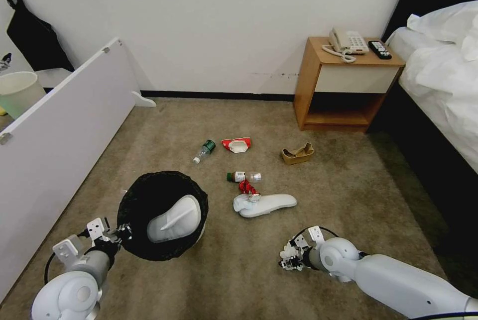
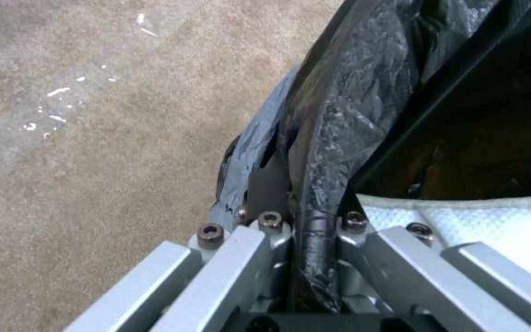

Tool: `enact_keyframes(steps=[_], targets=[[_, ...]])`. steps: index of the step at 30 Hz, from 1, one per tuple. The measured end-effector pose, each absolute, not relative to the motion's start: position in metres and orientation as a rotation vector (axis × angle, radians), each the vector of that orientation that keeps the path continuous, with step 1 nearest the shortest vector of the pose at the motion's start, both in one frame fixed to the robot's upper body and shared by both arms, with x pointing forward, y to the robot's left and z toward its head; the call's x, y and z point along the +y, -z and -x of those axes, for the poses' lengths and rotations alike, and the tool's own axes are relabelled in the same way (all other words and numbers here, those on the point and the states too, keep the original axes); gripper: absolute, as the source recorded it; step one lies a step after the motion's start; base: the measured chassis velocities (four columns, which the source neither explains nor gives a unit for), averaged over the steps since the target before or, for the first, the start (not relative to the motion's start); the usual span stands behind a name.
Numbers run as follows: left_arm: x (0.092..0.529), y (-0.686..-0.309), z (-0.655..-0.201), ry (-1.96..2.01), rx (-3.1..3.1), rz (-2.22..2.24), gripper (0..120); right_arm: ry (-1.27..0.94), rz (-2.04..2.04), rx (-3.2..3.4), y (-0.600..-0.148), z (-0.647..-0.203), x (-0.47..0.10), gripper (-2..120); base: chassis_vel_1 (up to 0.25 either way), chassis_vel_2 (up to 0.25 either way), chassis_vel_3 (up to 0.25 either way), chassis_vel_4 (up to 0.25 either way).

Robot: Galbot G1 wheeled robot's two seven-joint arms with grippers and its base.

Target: Pick up the trash bin and place the garbage on the floor into it.

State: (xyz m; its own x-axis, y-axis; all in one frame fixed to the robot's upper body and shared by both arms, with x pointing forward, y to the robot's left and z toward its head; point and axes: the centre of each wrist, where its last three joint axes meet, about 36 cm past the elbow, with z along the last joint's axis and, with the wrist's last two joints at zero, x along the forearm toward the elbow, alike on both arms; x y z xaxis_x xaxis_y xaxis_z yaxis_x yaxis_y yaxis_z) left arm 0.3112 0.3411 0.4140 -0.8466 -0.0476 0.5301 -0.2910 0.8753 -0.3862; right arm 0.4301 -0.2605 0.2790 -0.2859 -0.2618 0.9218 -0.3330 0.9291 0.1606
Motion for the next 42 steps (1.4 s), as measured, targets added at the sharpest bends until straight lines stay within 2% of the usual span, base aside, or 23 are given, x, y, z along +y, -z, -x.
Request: enact_keyframes(steps=[2,3,5,6,8,9,10,11,14,15,17,20,22,23,24,26,36,42], targets=[[0.34,-0.414,-0.311,-0.631,-2.522,-0.244,1,-0.07,-0.435,-1.891,-0.279,-0.43,-0.259,84,0.0,0.0,0.0,0.0],[0.34,-0.414,-0.311,-0.631,-2.522,-0.244,1,-0.07,-0.435,-1.891,-0.279,-0.43,-0.259,84,0.0,0.0,0.0,0.0],[0.34,-0.413,-0.311,-0.631,-2.522,-0.245,1,-0.066,-0.433,-1.895,-0.278,-0.431,-0.259,73,0.0,0.0,0.0,0.0],[0.34,-0.413,-0.311,-0.631,-2.522,-0.245,1,-0.066,-0.433,-1.895,-0.278,-0.431,-0.259,73,0.0,0.0,0.0,0.0],[0.34,-0.413,-0.311,-0.63,-2.521,-0.245,1,-0.064,-0.432,-1.898,-0.277,-0.431,-0.258,63,0.0,0.0,0.0,0.0],[0.34,-0.413,-0.311,-0.63,-2.521,-0.245,1,-0.064,-0.432,-1.898,-0.277,-0.431,-0.258,63,0.0,0.0,0.0,0.0],[0.341,-0.413,-0.31,-0.63,-2.521,-0.246,1,-0.062,-0.431,-1.901,-0.277,-0.432,-0.259,56,0.0,0.0,0.0,0.0],[0.341,-0.413,-0.31,-0.63,-2.521,-0.246,1,-0.062,-0.431,-1.901,-0.277,-0.432,-0.259,56,0.0,0.0,0.0,0.0],[0.34,-0.413,-0.31,-0.632,-2.521,-0.247,1,-0.06,-0.426,-1.906,-0.276,-0.433,-0.259,41,0.0,0.0,0.0,0.0],[0.34,-0.413,-0.31,-0.632,-2.521,-0.247,1,-0.06,-0.426,-1.906,-0.276,-0.433,-0.259,41,0.0,0.0,0.0,0.0],[0.34,-0.413,-0.31,-0.632,-2.521,-0.246,1,-0.059,-0.423,-1.908,-0.275,-0.435,-0.259,30,0.0,0.0,0.0,0.0],[0.34,-0.412,-0.31,-0.632,-2.521,-0.246,1,-0.058,-0.422,-1.909,-0.275,-0.435,-0.259,25,0.0,0.0,0.0,0.0],[0.341,-0.411,-0.311,-0.632,-2.519,-0.247,1,-0.057,-0.421,-1.911,-0.275,-0.436,-0.26,11,0.0,0.0,0.0,0.0],[0.341,-0.411,-0.311,-0.632,-2.519,-0.247,1,-0.057,-0.421,-1.911,-0.275,-0.436,-0.26,11,0.0,0.0,0.0,0.0],[0.341,-0.411,-0.311,-0.632,-2.518,-0.247,1,-0.057,-0.42,-1.912,-0.275,-0.436,-0.261,5,0.0,0.0,0.0,0.0],[0.34,-0.41,-0.311,-0.632,-2.518,-0.245,1,-0.057,-0.421,-1.914,-0.276,-0.436,-0.262,0,0.0,0.0,0.0,0.0],[0.338,-0.409,-0.314,-0.625,-2.516,-0.234,1,-0.048,-0.415,-1.943,-0.292,-0.437,-0.271,0,0.0,0.0,0.0,0.0],[0.335,-0.407,-0.315,-0.614,-2.509,-0.215,1,-0.033,-0.415,-2.007,-0.327,-0.434,-0.283,0,0.0,0.0,0.0,0.0]])
